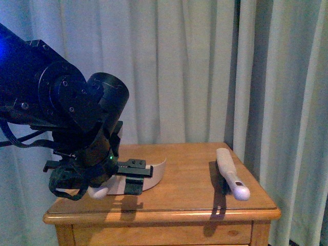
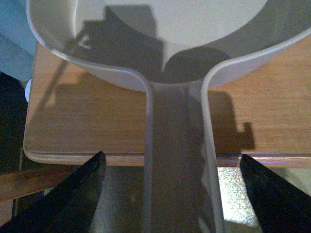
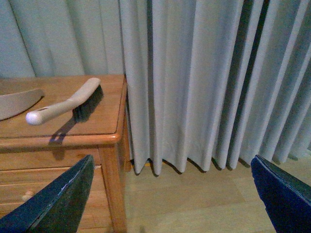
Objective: Clean up trash
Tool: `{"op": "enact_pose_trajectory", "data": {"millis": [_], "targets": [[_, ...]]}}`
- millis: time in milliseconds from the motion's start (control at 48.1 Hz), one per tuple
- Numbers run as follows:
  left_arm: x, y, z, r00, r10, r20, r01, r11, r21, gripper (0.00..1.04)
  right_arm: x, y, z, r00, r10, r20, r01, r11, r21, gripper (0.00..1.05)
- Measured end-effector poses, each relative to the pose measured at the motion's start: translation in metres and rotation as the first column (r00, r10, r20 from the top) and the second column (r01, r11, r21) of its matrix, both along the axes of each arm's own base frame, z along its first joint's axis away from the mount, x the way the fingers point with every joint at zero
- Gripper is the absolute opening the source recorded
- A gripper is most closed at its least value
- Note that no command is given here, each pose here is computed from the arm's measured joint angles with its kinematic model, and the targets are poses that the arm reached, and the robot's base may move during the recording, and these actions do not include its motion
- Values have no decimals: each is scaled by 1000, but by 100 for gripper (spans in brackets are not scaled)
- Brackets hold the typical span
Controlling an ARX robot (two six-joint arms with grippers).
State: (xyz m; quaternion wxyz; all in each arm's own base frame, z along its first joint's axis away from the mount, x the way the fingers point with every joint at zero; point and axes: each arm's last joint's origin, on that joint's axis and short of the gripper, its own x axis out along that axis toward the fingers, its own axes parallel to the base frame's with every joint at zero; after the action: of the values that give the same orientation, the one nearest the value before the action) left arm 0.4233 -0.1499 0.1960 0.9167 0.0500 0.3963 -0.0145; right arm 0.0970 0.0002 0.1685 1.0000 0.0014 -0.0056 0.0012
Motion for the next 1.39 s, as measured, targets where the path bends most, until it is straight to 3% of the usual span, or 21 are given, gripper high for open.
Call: {"op": "enact_pose_trajectory", "data": {"millis": [249,561,748,914,1039,1143,1392], "targets": [[2,-1,1,999,-11,34,12,1000,-11,31,0,0,0,1000,0,0,0,1000,0,97],[-2,3,3,998,-6,67,8,1000,-22,29,0,0,0,1000,0,0,0,1000,0,97],[-15,13,32,965,20,263,-7,999,-49,29,0,0,0,1000,0,0,0,1000,0,97],[-50,33,78,858,-31,513,68,996,-53,29,0,0,0,1000,0,0,0,1000,0,97],[-104,56,106,723,-94,685,119,993,10,29,0,0,0,1000,0,0,0,1000,0,97],[-158,76,113,629,-151,763,165,985,59,29,0,0,0,1000,0,0,0,1000,0,97],[-234,121,105,552,-145,821,175,983,56,29,0,0,0,1000,0,0,0,1000,0,97]]}}
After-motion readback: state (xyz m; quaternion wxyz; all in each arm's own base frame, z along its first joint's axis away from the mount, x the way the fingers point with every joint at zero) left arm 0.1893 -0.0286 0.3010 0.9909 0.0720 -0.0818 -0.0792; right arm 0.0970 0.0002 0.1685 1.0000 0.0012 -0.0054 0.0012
